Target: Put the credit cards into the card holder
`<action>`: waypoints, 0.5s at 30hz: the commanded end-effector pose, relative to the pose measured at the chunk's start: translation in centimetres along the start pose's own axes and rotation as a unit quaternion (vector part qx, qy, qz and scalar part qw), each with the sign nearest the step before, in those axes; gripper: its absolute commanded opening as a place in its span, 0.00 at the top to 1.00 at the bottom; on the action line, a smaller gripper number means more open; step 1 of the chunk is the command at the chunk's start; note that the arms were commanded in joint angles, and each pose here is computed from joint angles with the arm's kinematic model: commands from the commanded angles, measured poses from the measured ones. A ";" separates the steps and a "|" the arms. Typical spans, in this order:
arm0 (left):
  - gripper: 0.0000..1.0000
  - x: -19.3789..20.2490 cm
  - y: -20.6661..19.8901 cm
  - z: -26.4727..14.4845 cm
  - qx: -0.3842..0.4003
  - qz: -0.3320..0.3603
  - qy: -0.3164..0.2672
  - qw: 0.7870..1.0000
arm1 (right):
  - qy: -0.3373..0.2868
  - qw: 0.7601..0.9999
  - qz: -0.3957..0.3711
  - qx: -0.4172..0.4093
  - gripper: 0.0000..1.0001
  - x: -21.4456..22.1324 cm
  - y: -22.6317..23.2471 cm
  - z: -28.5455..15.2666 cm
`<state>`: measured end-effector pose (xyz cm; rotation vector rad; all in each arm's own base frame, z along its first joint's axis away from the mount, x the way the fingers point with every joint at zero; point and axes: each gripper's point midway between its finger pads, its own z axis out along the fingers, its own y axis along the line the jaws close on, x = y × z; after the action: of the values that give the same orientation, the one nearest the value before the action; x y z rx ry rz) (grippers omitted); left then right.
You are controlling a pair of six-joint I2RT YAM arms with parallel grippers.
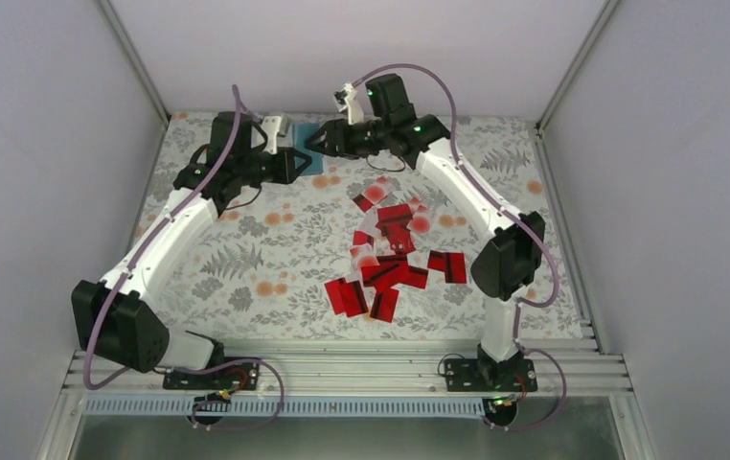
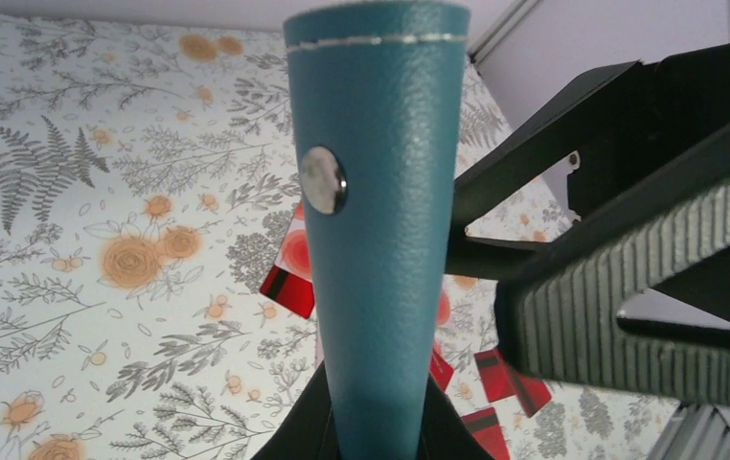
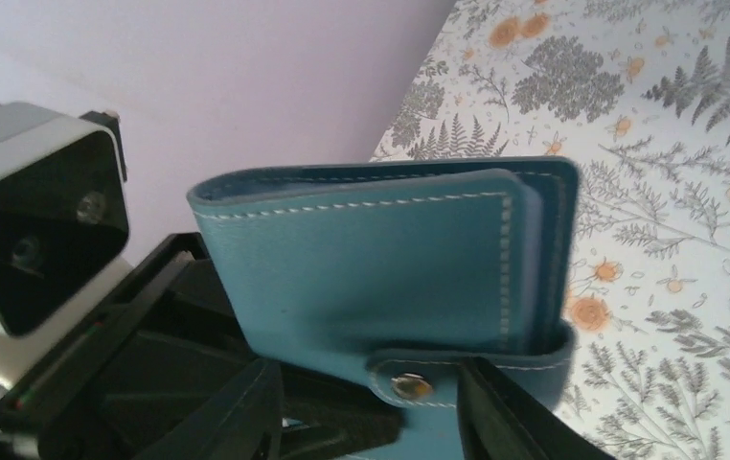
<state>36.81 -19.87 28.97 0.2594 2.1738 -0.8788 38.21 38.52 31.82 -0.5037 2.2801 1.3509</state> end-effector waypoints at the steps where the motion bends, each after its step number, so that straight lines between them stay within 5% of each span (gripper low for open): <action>1: 0.98 -1.2 -0.4 0.3 -0.013 0.025 -0.013 1.000 | 0.006 0.999 0.024 0.022 0.56 0.2 -0.7 1.2; 15: 0.98 -2.5 -3.1 -0.9 0.003 0.063 -0.034 0.997 | 0.036 0.994 0.067 0.075 0.64 1.4 -4.5 3.3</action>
<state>37.34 -19.77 28.15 0.2503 2.2124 -0.7716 39.50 39.27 28.96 -0.4098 2.3961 1.2992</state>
